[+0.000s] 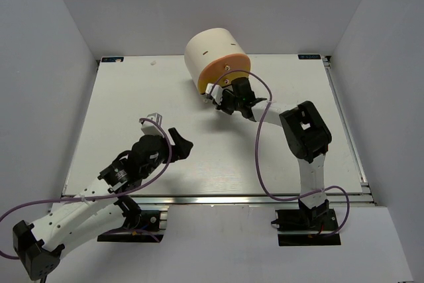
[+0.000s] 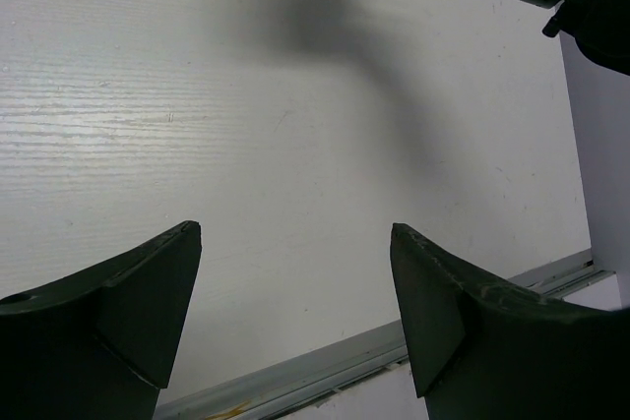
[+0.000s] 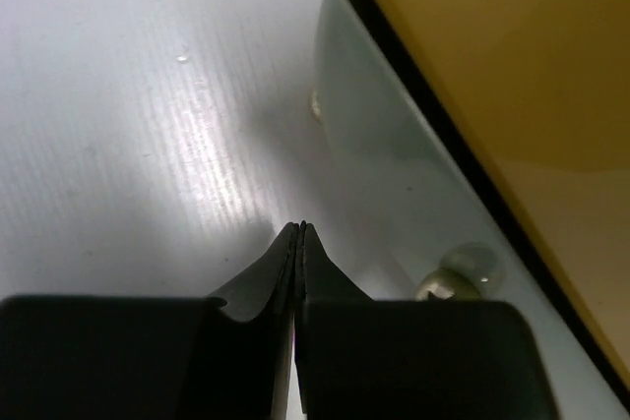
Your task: Sort the legos into containers by color
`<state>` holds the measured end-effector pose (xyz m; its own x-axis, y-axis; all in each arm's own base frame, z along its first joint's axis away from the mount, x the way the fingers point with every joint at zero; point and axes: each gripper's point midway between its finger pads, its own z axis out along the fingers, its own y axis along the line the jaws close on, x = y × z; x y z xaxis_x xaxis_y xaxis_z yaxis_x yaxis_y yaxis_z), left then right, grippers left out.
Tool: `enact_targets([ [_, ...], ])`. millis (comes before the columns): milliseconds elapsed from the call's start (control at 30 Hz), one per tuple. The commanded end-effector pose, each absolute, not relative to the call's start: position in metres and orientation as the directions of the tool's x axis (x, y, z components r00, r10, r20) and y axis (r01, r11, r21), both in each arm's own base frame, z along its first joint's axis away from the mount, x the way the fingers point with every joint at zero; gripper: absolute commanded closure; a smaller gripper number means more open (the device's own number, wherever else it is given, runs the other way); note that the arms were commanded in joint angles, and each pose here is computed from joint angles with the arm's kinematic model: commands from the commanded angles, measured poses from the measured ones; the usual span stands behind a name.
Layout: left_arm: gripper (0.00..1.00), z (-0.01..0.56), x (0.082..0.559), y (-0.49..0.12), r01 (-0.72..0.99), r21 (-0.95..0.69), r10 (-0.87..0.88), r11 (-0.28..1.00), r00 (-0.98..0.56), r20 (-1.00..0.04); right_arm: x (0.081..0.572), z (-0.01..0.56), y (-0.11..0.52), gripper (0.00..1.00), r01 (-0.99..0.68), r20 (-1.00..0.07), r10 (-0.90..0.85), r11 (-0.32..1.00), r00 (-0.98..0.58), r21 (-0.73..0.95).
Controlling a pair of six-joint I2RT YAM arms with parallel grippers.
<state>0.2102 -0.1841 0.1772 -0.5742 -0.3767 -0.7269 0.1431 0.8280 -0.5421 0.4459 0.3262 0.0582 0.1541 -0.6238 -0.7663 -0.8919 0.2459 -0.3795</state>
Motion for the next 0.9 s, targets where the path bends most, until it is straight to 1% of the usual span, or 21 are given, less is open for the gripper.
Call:
enact_targets([
  [0,0.13,0.179,0.211,-0.185,0.141,-0.545,-0.381,0.826,-0.573,-0.725,0.476,0.11,0.333,1.0,-0.775,-0.775,-0.579,0.359,0.253,-0.521],
  [233,0.13,0.178,0.211,-0.187,0.14,-0.543,-0.375,0.828,-0.582,-0.722,0.491,0.126,0.34,1.0,-0.707,-0.776,-0.561,0.422,0.289,-0.568],
  [367,0.13,0.179,0.211,-0.187,0.141,-0.545,-0.377,0.826,-0.58,-0.722,0.489,0.127,0.342,1.0,-0.727,-0.779,-0.56,0.405,0.282,-0.554],
  [467,0.13,0.179,0.211,-0.187,0.141,-0.547,-0.379,0.825,-0.58,-0.721,0.47,0.132,0.347,1.0,-0.78,-0.783,-0.534,0.321,0.319,-0.537],
  [500,0.13,0.179,0.21,-0.187,0.144,-0.547,-0.378,0.824,-0.58,-0.721,0.447,0.118,0.349,1.0,-0.848,-0.779,-0.546,0.215,0.307,-0.484],
  [567,0.12,0.178,0.21,-0.187,0.144,-0.55,-0.38,0.823,-0.579,-0.721,0.423,0.122,0.351,1.0,-0.892,-0.779,-0.54,0.106,0.318,-0.438],
  [600,0.12,0.178,0.21,-0.187,0.144,-0.551,-0.382,0.822,-0.579,-0.72,0.403,0.114,0.344,1.0,-0.94,-0.788,-0.563,0.06,0.247,-0.337],
  [633,0.13,0.178,0.21,-0.187,0.144,-0.552,-0.384,0.821,-0.577,-0.721,0.393,0.116,0.34,0.92,-0.959,-0.8,-0.563,0.045,0.206,-0.279],
  [667,0.12,0.177,0.21,-0.187,0.145,-0.555,-0.386,0.819,-0.576,-0.72,0.38,0.126,0.338,0.85,-0.976,-0.821,-0.553,0.06,0.143,-0.211],
  [700,0.12,0.177,0.21,-0.187,0.149,-0.559,-0.39,0.815,-0.574,-0.721,0.369,0.126,0.332,0.66,-0.987,-0.827,-0.559,0.089,0.063,-0.135],
  [733,0.12,0.176,0.21,-0.187,0.149,-0.56,-0.391,0.815,-0.573,-0.721,0.366,0.133,0.328,0.57,-0.987,-0.834,-0.551,0.137,-0.001,-0.089],
  [767,0.12,0.176,0.21,-0.187,0.151,-0.562,-0.393,0.813,-0.57,-0.721,0.363,0.151,0.324,0.5,-0.979,-0.849,-0.526,0.198,-0.059,-0.054],
  [800,0.12,0.177,0.211,-0.188,0.155,-0.566,-0.396,0.809,-0.568,-0.722,0.353,0.153,0.318,0.43,-0.959,-0.835,-0.511,0.277,-0.205,0.065],
  [867,0.11,0.177,0.211,-0.189,0.16,-0.565,-0.394,0.809,-0.566,-0.724,0.342,0.174,0.306,0.38,-0.94,-0.834,-0.479,0.317,-0.274,0.126],
])
